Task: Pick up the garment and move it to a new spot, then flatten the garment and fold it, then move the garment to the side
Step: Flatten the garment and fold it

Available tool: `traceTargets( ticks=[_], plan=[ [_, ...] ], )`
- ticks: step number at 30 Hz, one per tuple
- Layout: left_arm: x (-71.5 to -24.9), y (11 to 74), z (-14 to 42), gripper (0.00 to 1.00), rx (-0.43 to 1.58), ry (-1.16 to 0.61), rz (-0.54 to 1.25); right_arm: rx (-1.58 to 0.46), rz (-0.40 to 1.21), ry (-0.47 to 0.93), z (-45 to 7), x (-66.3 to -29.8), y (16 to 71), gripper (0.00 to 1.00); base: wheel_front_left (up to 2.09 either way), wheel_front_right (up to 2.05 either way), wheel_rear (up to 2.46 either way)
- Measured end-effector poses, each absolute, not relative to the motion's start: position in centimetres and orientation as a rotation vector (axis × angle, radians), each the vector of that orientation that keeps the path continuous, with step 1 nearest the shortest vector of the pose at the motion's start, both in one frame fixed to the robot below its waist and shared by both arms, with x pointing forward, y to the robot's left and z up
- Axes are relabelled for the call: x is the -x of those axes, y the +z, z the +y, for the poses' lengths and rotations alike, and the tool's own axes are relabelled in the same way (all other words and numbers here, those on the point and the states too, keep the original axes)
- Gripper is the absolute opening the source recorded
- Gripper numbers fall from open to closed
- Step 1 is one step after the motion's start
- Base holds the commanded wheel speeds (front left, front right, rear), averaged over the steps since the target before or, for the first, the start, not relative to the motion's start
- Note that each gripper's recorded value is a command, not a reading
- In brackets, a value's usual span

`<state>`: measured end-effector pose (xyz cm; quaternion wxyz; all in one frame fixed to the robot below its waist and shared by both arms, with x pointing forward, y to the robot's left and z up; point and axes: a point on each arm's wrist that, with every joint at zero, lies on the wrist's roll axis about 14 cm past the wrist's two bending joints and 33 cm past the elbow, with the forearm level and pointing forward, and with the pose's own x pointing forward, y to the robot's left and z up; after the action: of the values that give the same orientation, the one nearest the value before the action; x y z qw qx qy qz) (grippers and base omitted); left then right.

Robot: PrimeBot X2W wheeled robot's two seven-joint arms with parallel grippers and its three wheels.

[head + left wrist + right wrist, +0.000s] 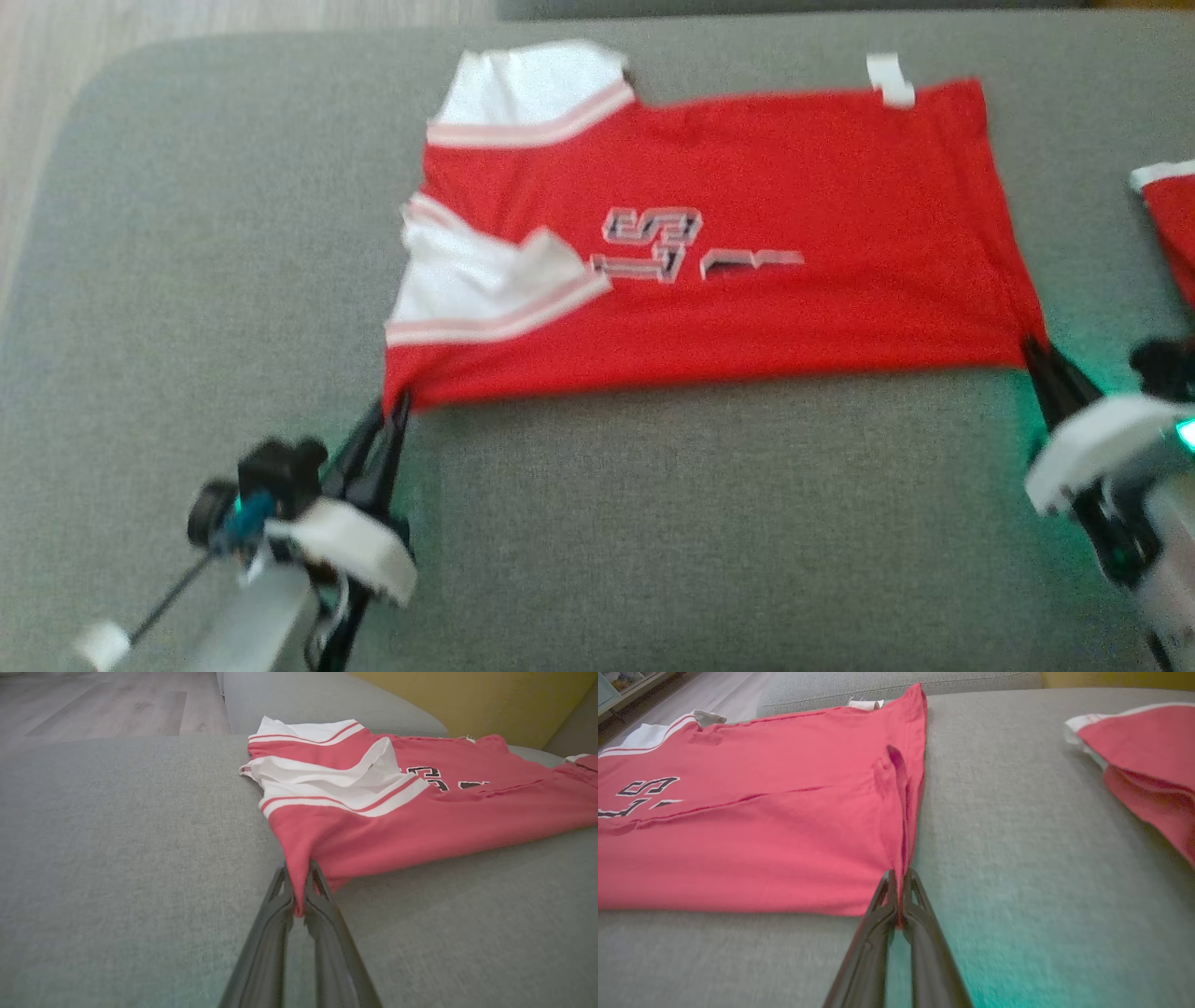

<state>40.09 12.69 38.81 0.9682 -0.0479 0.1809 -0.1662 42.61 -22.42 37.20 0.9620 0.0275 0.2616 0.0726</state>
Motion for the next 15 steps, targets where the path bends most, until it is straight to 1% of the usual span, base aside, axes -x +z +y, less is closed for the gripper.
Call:
traceTargets(
  ticks=[5,10,13,15],
  plan=[
    [-35.7,38.4,12.4,0.0,0.108,-0.327,0.382,-0.036,0.57,0.134,-24.6,-38.4,37.0,0.0,0.0,0.0,0.0],
    [-31.2,37.3,11.9,0.0,0.135,-0.309,0.433,-0.048,0.603,0.13,-25.4,-35.0,36.3,0.0,0.0,0.0,0.0],
    [-29.7,37.2,11.5,0.0,0.145,-0.296,0.444,-0.066,0.627,0.117,-25.6,-33.2,35.6,0.0,0.0,0.0,0.0],
    [-29.4,37.2,11.5,0.0,0.148,-0.291,0.445,-0.072,0.634,0.111,-25.8,-32.8,35.4,0.0,0.0,0.0,0.0]
  ],
)
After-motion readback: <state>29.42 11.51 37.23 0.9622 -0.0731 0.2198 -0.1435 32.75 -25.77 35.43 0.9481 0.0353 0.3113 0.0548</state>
